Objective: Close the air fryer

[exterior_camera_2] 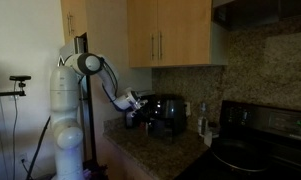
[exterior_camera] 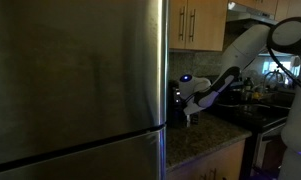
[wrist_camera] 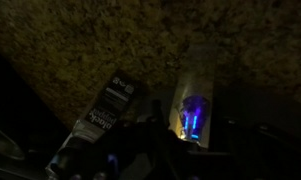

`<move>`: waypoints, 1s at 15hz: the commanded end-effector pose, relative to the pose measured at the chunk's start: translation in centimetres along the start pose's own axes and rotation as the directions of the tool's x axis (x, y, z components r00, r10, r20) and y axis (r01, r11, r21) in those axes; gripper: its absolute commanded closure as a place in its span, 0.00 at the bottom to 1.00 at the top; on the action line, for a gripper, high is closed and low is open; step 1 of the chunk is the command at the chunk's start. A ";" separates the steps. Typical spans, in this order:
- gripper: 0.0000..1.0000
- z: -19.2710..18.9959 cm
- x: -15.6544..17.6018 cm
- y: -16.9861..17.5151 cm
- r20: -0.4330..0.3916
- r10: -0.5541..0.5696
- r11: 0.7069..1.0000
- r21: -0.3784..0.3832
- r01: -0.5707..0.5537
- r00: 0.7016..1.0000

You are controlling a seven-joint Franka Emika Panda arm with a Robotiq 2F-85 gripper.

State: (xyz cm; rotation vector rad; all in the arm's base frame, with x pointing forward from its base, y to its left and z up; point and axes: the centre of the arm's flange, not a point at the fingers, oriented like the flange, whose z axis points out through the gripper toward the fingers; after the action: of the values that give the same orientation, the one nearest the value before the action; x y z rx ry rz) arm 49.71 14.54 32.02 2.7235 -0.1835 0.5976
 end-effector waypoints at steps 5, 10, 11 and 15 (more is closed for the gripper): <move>0.65 0.9 0.0 0.2 0.001 0.009 1.000 -0.014 -0.009 1.000; 0.24 -2.2 -0.8 2.2 0.075 -0.019 0.998 0.056 0.015 0.997; 0.15 -3.4 -1.1 2.9 0.086 -0.029 0.997 0.075 0.023 0.996; 0.00 -8.7 -3.1 6.5 0.110 -0.035 0.998 0.047 0.030 0.993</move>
State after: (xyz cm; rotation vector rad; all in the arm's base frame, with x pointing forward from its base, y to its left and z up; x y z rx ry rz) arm 47.16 13.32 35.79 2.8395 -0.1627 0.4698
